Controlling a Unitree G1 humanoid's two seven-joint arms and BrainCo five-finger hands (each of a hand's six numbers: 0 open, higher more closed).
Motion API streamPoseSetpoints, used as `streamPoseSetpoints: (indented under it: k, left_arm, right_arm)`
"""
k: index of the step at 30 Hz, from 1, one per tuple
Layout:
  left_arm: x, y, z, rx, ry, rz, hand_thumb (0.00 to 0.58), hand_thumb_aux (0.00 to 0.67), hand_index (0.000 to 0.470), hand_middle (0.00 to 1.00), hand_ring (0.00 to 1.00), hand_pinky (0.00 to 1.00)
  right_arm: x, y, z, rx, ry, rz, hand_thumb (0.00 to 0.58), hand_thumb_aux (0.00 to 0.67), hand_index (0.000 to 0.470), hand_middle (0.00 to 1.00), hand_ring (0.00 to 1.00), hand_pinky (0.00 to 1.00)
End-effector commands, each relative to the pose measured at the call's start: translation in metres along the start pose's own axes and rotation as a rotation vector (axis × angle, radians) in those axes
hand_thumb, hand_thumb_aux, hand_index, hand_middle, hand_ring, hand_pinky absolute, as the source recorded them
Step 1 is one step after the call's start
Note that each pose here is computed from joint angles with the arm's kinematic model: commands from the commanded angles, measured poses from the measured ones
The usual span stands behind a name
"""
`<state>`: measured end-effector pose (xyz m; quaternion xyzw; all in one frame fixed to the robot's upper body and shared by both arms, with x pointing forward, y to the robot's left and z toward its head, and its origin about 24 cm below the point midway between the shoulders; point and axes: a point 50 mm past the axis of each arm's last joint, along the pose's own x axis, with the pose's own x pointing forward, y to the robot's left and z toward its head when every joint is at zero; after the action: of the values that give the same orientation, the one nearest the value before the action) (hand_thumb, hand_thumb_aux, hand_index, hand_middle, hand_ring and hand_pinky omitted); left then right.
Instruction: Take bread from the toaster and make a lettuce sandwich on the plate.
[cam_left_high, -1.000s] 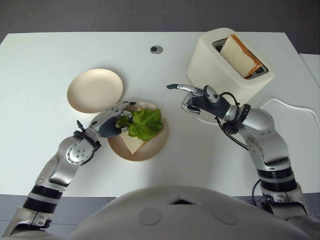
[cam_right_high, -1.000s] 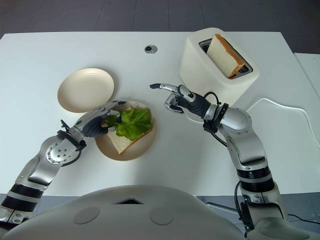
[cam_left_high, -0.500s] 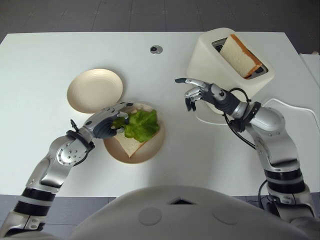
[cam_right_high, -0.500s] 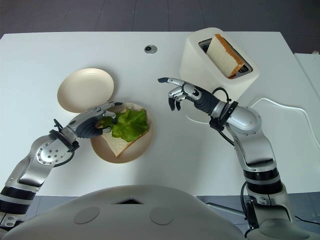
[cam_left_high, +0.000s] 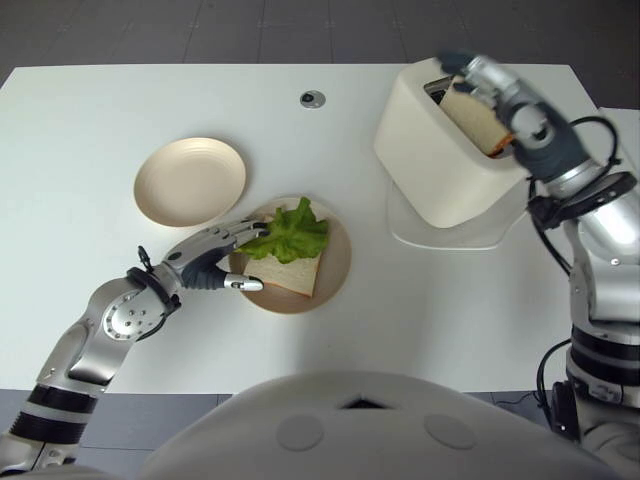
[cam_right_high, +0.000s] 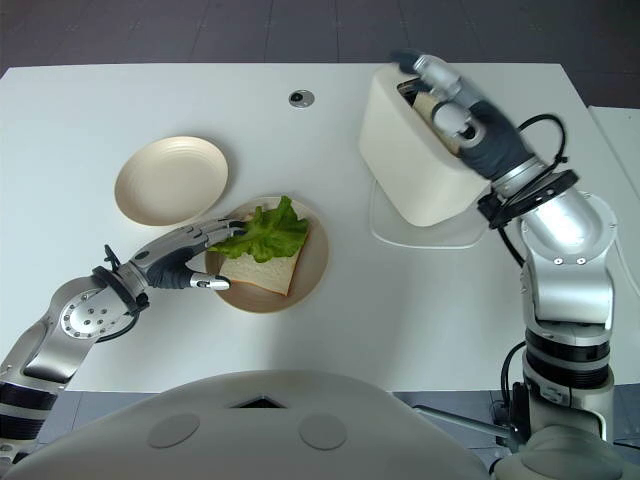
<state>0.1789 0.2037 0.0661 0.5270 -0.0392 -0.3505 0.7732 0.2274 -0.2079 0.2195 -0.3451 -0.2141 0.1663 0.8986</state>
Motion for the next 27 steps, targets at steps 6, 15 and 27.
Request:
streamPoseSetpoints:
  k: [6, 15, 27]
  left_arm:
    - [-0.003, 0.007, 0.011, -0.056, -0.073, 0.042, 0.014, 0.008, 0.006, 0.0, 0.0, 0.0]
    - [-0.003, 0.014, 0.007, -0.066, -0.062, 0.089, 0.0, 0.0, 0.0, 0.0, 0.0, 0.0]
    - [0.002, 0.013, -0.013, -0.055, 0.028, 0.138, 0.0, 0.0, 0.0, 0.0, 0.0, 0.0]
  right_arm:
    - [-0.005, -0.051, -0.02, -0.545, 0.17, -0.215, 0.0, 0.0, 0.0, 0.0, 0.0, 0.0]
    - [-0.03, -0.022, -0.083, -0.755, 0.481, 0.127, 0.0, 0.0, 0.0, 0.0, 0.0, 0.0]
    - [-0.013, -0.007, -0.084, -0.701, 0.431, 0.085, 0.58, 0.67, 0.47, 0.67, 0.67, 0.67]
